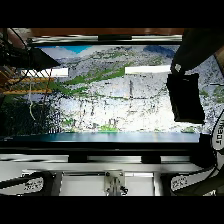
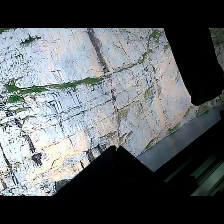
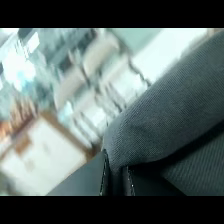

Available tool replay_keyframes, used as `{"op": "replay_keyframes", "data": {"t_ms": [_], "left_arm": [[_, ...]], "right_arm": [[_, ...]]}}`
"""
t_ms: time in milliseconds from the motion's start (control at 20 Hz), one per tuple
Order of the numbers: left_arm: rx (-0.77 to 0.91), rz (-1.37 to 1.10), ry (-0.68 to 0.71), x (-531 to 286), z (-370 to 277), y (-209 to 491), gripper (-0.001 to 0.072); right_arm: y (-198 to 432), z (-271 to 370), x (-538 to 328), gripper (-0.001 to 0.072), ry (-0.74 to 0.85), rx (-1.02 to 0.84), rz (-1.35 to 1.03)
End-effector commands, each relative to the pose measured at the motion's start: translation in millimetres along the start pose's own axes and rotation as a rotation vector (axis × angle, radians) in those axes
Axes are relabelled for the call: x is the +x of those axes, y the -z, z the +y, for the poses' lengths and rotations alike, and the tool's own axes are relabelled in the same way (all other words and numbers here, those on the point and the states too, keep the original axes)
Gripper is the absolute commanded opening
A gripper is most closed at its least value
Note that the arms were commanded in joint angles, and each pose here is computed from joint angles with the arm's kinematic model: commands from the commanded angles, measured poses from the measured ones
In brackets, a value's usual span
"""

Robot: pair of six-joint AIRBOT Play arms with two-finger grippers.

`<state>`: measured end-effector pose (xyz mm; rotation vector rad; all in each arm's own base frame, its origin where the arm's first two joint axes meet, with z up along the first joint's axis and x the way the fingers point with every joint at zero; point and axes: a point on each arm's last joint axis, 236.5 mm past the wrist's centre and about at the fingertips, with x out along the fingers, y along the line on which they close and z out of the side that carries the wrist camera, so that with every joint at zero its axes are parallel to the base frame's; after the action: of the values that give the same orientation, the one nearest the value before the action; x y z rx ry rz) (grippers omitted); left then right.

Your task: Fold the shirts.

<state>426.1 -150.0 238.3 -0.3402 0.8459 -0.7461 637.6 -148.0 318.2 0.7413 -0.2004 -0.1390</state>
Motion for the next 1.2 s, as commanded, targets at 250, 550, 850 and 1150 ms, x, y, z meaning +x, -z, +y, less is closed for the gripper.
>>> {"op": "replay_keyframes", "data": {"t_ms": [250,550,850,1150], "left_arm": [[0.005,0.025,0.010,2,-4,6,0.0040],[0.033,0.056,0.020,2,-6,13,0.0040],[0.057,0.056,0.021,2,-6,13,0.0040],[0.081,0.073,0.027,1,-7,17,0.0040]], "right_arm": [[-8,25,7,0.0084,-0.066,-0.216,-0.251],[95,-24,22,0.0085,0.018,-0.557,0.141],[64,-7,-14,0.0085,0.072,-0.610,0.268],[50,-107,-147,0.0085,0.520,-0.723,0.818]]}}
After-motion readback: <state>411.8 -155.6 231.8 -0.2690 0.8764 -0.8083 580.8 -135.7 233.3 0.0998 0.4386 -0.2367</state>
